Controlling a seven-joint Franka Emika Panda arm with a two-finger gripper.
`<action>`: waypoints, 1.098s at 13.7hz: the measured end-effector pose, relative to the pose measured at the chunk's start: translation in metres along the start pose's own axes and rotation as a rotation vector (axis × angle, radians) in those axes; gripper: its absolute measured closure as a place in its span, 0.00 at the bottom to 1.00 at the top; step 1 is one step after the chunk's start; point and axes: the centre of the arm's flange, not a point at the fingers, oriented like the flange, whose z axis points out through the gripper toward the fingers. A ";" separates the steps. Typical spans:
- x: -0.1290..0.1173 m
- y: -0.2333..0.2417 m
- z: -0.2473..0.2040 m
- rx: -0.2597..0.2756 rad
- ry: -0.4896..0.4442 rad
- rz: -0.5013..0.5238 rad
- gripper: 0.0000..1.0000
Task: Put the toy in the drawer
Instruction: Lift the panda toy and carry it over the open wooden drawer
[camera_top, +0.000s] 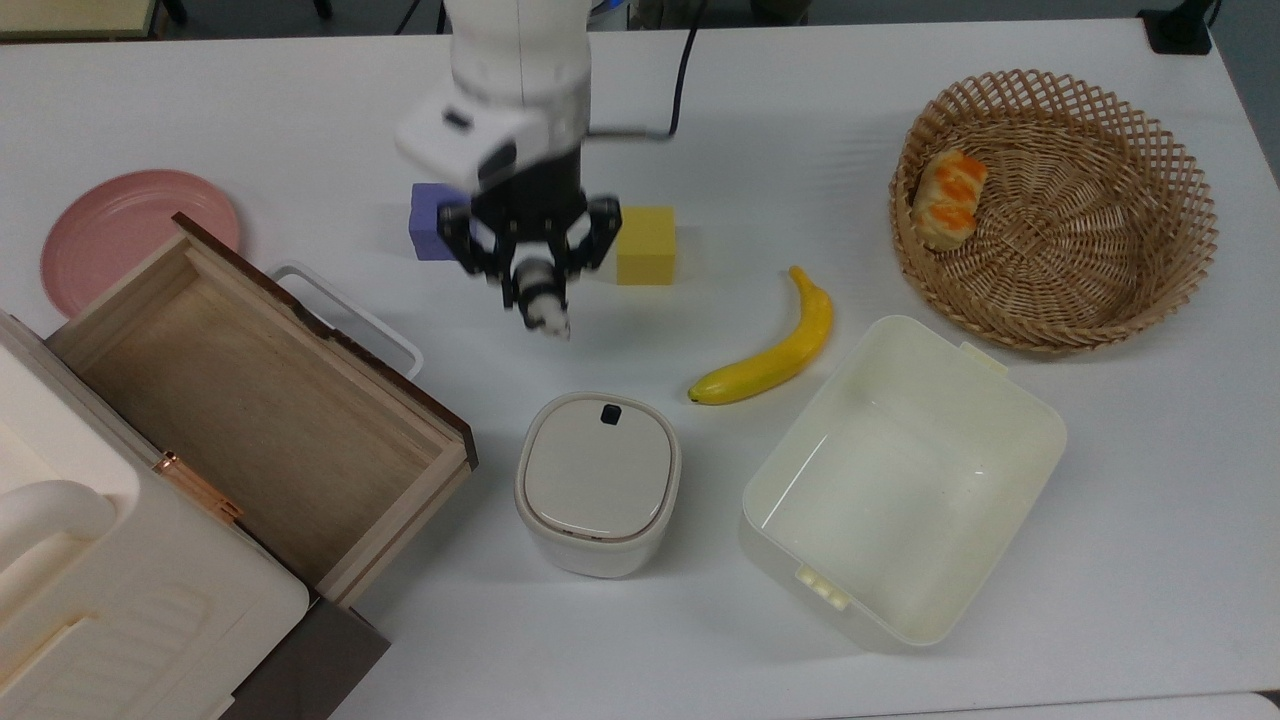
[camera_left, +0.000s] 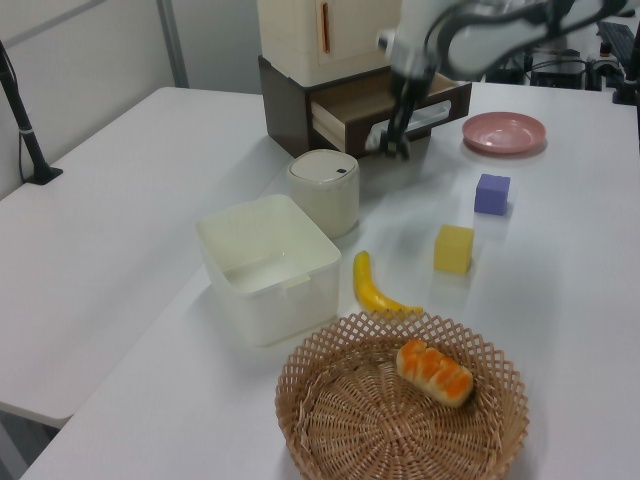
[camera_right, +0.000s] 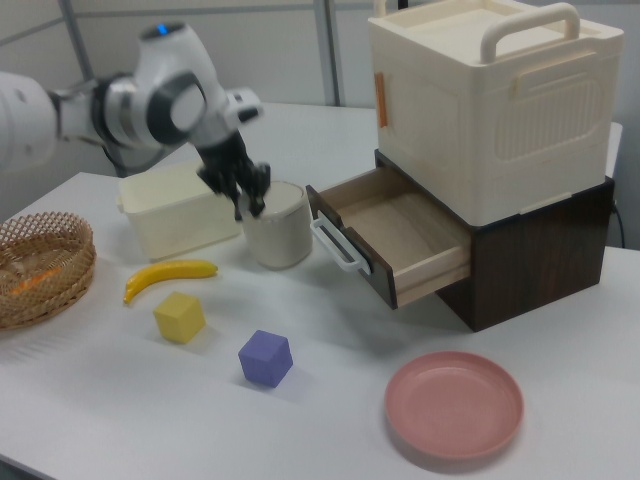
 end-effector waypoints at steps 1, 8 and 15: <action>0.003 0.000 -0.029 0.003 0.038 0.006 0.60; 0.028 0.066 -0.112 -0.054 0.287 0.090 0.60; 0.030 0.155 0.046 -0.120 0.260 0.177 0.60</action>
